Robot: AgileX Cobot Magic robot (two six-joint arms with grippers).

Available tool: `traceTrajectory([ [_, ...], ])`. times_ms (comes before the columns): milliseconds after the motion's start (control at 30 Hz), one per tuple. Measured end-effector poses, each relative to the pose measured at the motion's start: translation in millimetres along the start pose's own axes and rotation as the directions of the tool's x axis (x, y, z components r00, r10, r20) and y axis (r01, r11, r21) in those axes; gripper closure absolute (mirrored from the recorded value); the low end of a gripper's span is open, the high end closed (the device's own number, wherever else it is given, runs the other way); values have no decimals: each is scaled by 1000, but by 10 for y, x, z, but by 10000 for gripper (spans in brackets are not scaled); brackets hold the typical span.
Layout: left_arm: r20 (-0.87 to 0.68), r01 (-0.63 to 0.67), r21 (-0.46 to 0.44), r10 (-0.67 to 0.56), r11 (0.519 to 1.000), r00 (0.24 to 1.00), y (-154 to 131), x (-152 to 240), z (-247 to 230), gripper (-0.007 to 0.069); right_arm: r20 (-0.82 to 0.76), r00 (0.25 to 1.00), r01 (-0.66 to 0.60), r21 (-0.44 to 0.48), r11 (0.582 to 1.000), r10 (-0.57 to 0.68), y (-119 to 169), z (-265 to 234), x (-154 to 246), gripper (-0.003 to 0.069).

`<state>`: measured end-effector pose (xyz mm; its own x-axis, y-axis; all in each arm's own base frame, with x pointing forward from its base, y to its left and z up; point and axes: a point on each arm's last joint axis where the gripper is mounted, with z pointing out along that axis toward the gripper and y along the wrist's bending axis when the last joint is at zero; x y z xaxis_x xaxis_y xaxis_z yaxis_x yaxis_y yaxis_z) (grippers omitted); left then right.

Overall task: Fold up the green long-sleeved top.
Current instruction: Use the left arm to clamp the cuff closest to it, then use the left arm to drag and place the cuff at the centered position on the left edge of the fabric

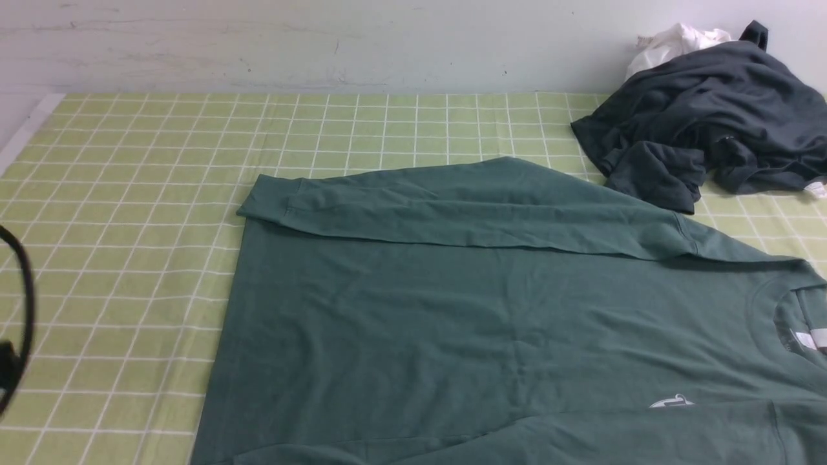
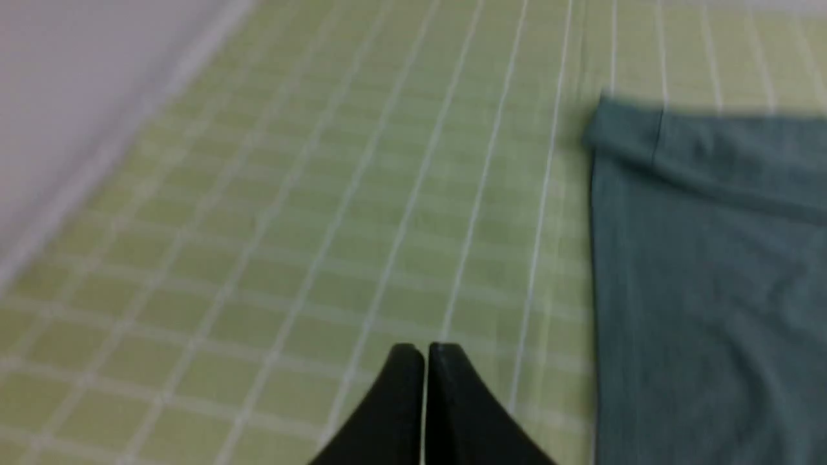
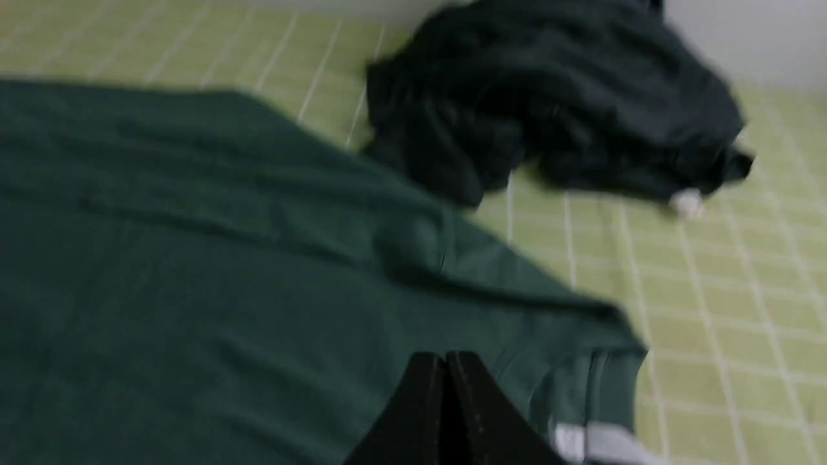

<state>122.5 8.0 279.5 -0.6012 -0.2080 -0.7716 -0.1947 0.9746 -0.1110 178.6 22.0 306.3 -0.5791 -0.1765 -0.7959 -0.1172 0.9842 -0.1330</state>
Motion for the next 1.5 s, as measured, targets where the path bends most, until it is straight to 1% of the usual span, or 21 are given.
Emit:
traceTrajectory([
  [67, -142, -1, 60, 9, 998, 990, -73, 153, 170, 629, -131, 990, 40, -69, 997, -49, 138, 140, 88, 675],
  [133, -265, 11, 151, 29, 989, 964, -185, 285, 332, 628, -206, 970, 98, -155, 983, -129, 298, 260, 146, 675],
  [200, -368, 11, 237, 79, 971, 926, -299, 382, 493, 615, -217, 954, 154, -241, 958, -208, 458, 339, 170, 675],
  [233, -388, 25, 246, 75, 969, 919, -318, 396, 521, 610, -215, 951, 164, -256, 952, -222, 490, 358, 171, 675],
  [267, -433, 17, 289, 115, 957, 894, -371, 437, 618, 582, -193, 944, 199, -311, 929, -267, 600, 381, 171, 675],
  [333, -476, -15, 329, 179, 944, 861, -407, 491, 755, 515, -149, 939, 238, -371, 898, -310, 725, 400, 159, 675],
  [400, -522, -26, 337, 209, 941, 827, -419, 530, 881, 446, -104, 937, 267, -406, 874, -335, 814, 404, 136, 675],
  [433, -524, -27, 338, 212, 941, 825, -422, 527, 894, 430, -101, 937, 266, -411, 872, -334, 823, 403, 135, 675],
  [467, -554, -20, 336, 215, 942, 804, -437, 533, 983, 371, -70, 935, 288, -427, 857, -349, 871, 409, 118, 675],
  [567, -587, -10, 325, 210, 946, 782, -463, 509, 1130, 260, -33, 934, 305, -438, 846, -355, 907, 415, 96, 675],
  [600, -589, -10, 324, 210, 946, 781, -464, 507, 1140, 253, -31, 935, 306, -437, 846, -354, 906, 416, 94, 675],
  [633, -598, -8, 318, 208, 948, 774, -473, 497, 1208, 217, -20, 935, 310, -437, 844, -354, 914, 417, 86, 675],
  [667, -605, -10, 314, 208, 949, 769, -474, 497, 1246, 204, -16, 935, 311, -437, 844, -353, 915, 419, 83, 675],
  [767, -631, -5, 299, 201, 954, 750, -472, 526, 1324, 194, -15, 937, 308, -437, 845, -349, 917, 419, 80, 675],
  [967, -664, 3, 282, 193, 959, 722, -465, 579, 1407, 225, -15, 938, 305, -438, 845, -347, 918, 419, 80, 675],
  [1067, -662, 0, 283, 195, 959, 723, -467, 572, 1411, 303, -11, 939, 305, -437, 846, -344, 919, 419, 76, 675],
  [1200, -654, -7, 293, 206, 956, 728, -470, 557, 1391, 529, -2, 940, 308, -434, 847, -342, 919, 421, 67, 675],
  [1233, -653, -9, 296, 209, 955, 728, -470, 554, 1384, 538, -2, 940, 308, -434, 847, -342, 919, 421, 67, 675],
  [1267, -643, -16, 305, 218, 952, 734, -473, 539, 1363, 580, -2, 940, 308, -434, 847, -342, 919, 421, 67, 675],
  [1367, -595, -43, 337, 247, 941, 765, -495, 439, 1287, 599, -2, 940, 308, -434, 847, -342, 919, 421, 67, 675],
  [1500, -476, -94, 384, 284, 919, 832, -563, 129, 1149, 599, -2, 940, 308, -434, 847, -342, 919, 421, 67, 675],
])
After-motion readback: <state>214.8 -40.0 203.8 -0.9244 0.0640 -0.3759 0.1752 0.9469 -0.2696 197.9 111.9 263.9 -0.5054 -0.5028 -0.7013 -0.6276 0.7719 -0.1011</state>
